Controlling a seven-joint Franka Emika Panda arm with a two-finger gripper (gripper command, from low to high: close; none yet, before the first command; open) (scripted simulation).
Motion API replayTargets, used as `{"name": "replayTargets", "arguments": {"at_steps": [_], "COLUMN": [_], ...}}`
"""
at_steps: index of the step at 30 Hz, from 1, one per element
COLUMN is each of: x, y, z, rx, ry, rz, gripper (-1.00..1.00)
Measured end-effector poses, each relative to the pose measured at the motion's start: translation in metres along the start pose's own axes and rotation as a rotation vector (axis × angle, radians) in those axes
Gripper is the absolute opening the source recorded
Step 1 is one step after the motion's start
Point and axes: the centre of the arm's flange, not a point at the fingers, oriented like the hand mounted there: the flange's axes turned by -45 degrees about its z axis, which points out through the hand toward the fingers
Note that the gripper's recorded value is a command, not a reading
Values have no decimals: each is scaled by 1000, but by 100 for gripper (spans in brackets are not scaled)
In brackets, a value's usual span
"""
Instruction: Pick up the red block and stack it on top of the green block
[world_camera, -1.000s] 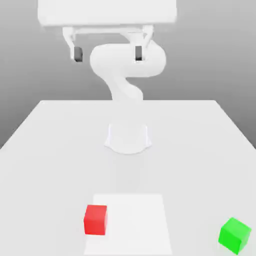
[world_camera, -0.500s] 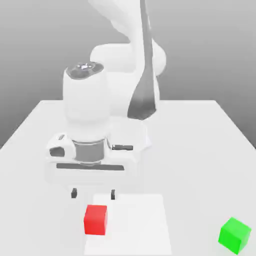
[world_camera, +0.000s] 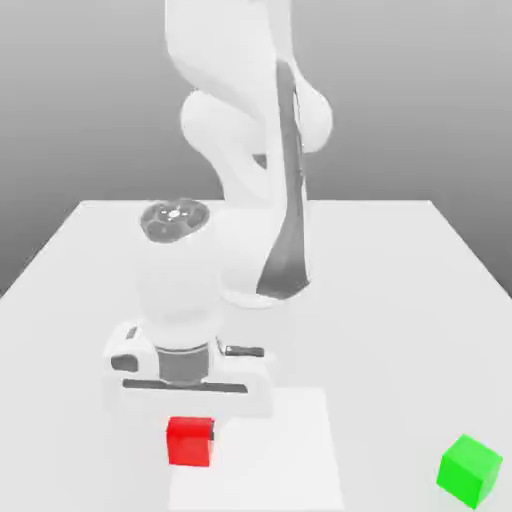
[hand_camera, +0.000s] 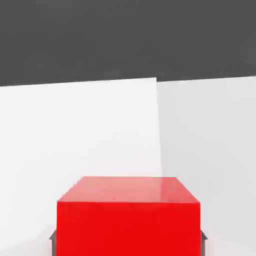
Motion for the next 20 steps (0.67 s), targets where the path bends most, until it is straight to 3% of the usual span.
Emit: {"name": "replayTargets", "arguments": {"at_steps": [3,13,17,18,20], "x": [10,27,15,14,14], "y": [-27,-272,-332,-334,-334], "z": [-24,-51,-7,1,1], "rx": [0,0,1,1,1], "ry": [-1,-2,-1,-1,-1], "rz": [-100,-877,-1054,-1061,-1061], "gripper": [-100,-100,-100,100,100]}}
